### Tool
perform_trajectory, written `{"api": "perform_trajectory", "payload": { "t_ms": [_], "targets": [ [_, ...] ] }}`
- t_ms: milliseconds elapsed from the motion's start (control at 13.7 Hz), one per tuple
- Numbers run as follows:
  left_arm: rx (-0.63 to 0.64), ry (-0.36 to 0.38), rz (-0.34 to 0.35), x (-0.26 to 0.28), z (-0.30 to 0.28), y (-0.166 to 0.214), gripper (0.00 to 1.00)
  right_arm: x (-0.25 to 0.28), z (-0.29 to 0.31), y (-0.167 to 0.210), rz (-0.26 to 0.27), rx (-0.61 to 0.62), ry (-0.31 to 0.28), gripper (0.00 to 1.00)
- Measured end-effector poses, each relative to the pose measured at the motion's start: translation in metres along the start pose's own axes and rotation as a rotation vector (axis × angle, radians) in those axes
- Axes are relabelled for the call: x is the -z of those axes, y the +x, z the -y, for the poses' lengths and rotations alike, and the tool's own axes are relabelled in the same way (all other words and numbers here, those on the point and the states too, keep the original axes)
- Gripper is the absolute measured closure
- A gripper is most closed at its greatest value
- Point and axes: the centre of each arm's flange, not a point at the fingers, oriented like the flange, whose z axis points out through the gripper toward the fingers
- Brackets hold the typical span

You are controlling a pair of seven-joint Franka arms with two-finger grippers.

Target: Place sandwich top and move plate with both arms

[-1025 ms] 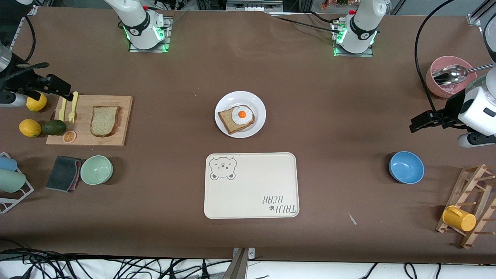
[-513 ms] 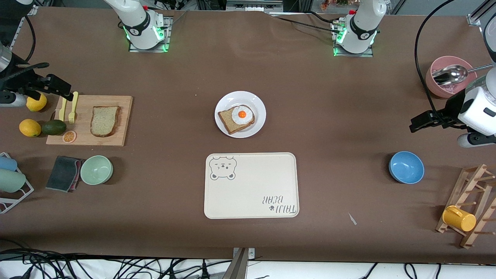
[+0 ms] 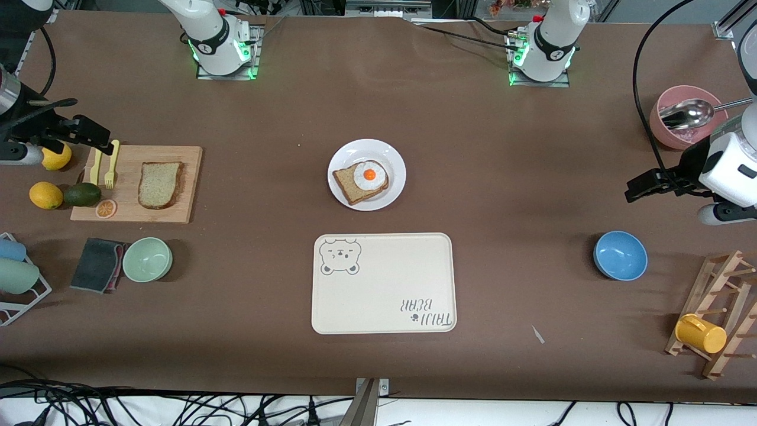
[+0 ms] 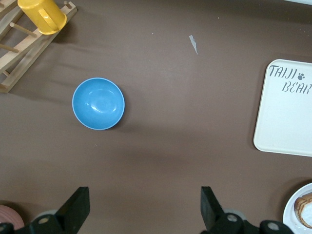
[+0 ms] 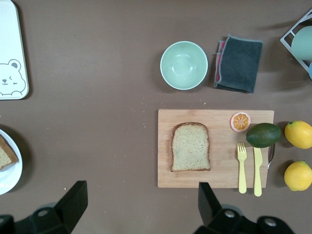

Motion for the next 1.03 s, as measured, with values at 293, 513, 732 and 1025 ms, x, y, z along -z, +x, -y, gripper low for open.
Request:
{"api": "perform_trajectory", "payload": {
  "t_ms": [293,513,732,1025],
  "targets": [
    [0.0,0.0,0.0,0.0,0.0,0.0,0.0,-0.002,0.0,0.0,0.006,0.0,0.0,0.0],
    [0.0,0.0,0.0,0.0,0.0,0.0,0.0,-0.007,0.0,0.003,0.017,0.0,0.0,0.0],
    [0.0,0.0,0.0,0.0,0.0,0.0,0.0,-0.018,0.0,0.006,0.045,0.002,0.0,0.0],
    [0.0,0.0,0.0,0.0,0.0,0.0,0.0,-0.026,0.0,0.006,0.074,0.003,-0.001,0.0]
  ]
}}
